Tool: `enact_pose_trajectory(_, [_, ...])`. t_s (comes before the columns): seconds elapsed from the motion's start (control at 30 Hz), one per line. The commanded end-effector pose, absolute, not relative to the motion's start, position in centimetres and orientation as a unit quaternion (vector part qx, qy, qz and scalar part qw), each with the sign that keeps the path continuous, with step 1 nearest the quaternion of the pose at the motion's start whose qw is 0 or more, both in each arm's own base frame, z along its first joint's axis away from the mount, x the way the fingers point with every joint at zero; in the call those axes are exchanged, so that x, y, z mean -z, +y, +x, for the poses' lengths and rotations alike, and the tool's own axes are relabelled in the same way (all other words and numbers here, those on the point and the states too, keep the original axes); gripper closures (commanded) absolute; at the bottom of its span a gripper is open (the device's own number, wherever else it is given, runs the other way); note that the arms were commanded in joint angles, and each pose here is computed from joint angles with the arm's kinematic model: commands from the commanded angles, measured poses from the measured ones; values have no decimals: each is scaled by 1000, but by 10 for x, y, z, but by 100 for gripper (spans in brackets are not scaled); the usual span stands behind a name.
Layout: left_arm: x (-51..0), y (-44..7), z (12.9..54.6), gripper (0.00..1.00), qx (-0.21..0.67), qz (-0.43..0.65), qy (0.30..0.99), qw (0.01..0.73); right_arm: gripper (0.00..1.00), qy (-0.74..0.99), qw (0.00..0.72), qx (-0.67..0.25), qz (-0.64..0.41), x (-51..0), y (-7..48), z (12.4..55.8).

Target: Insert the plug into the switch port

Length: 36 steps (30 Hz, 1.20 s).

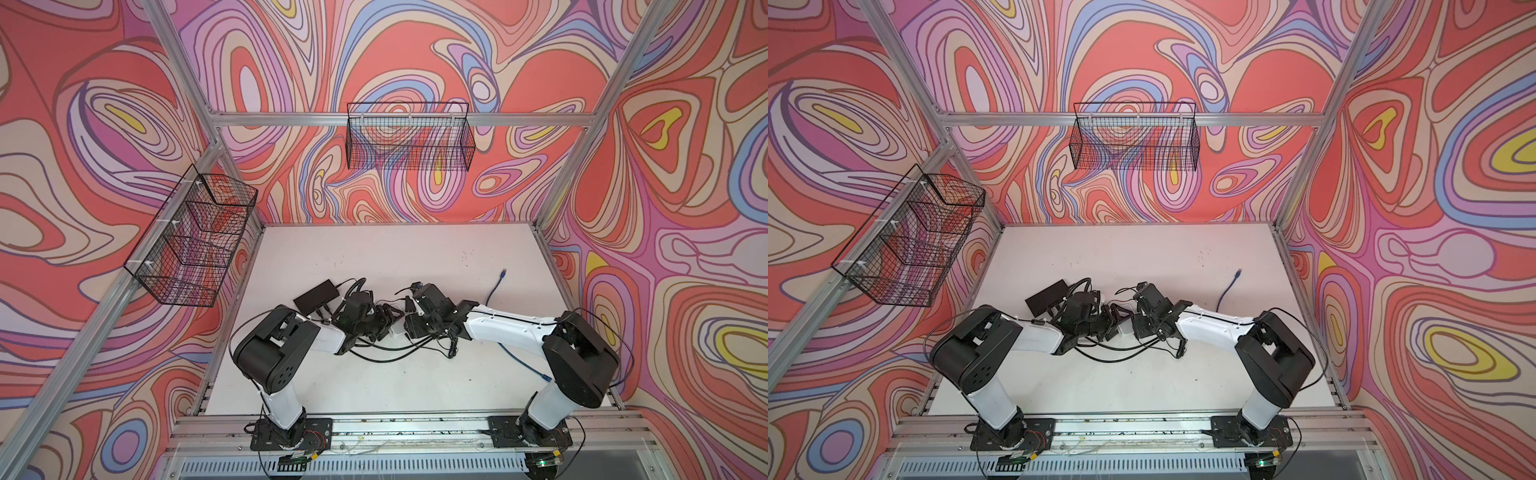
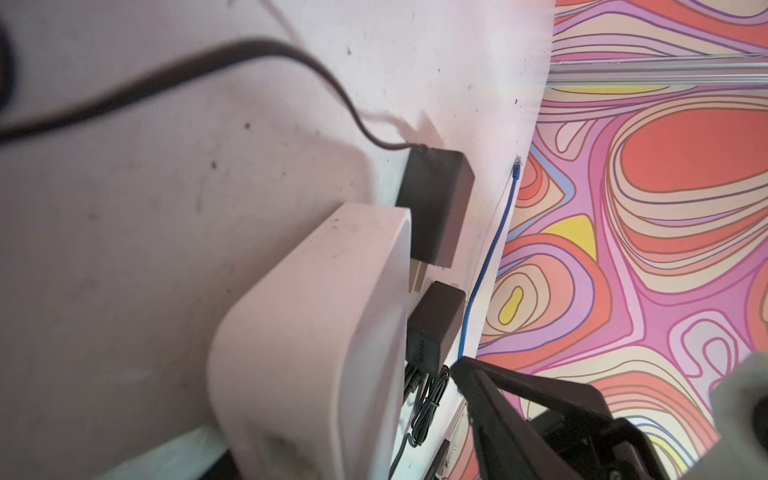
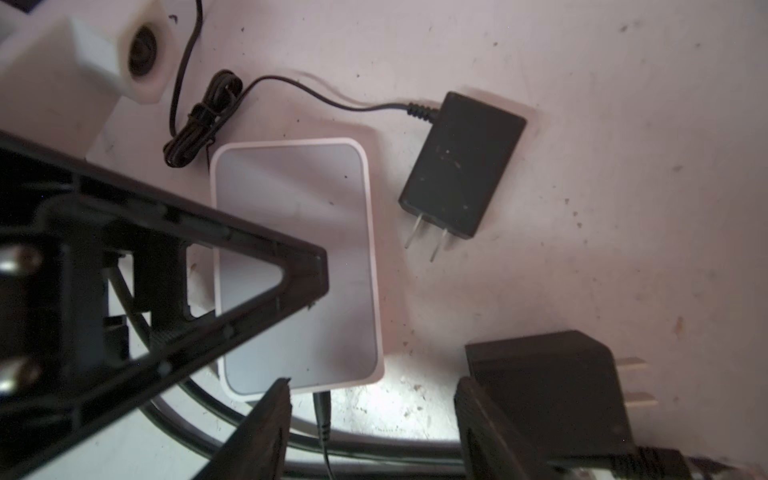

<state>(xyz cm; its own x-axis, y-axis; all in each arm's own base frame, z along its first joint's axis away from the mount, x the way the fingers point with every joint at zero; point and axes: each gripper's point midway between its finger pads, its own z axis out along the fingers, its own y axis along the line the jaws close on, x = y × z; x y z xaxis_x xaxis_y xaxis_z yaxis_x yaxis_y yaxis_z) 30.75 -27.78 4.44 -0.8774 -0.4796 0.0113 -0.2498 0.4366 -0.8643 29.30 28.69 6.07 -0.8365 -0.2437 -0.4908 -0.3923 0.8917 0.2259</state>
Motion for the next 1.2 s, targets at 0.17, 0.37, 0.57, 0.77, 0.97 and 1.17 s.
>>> enact_pose_trajectory(0.17, [-24, -258, 297, 16, 436, -239, 861, 106, 28, 938, 222, -162, -209, -59, 305, 301])
enact_pose_trajectory(0.37, [-25, -228, 292, 7, 384, -245, 882, 121, 26, 934, 230, -168, -213, -68, 315, 303])
enact_pose_trajectory(0.57, [-34, -201, 287, 4, 346, -248, 893, 143, 23, 942, 218, -142, -212, -56, 321, 303])
enact_pose_trajectory(0.77, [-39, -168, 276, 2, 321, -265, 895, 159, 20, 945, 219, -118, -214, -48, 331, 298])
enact_pose_trajectory(0.97, [-57, -148, 264, 0, 296, -253, 903, 183, 18, 948, 210, -77, -226, -35, 334, 297])
enact_pose_trajectory(1.17, [-74, -139, 259, 0, 288, -236, 905, 206, 17, 951, 212, -44, -223, -29, 330, 300])
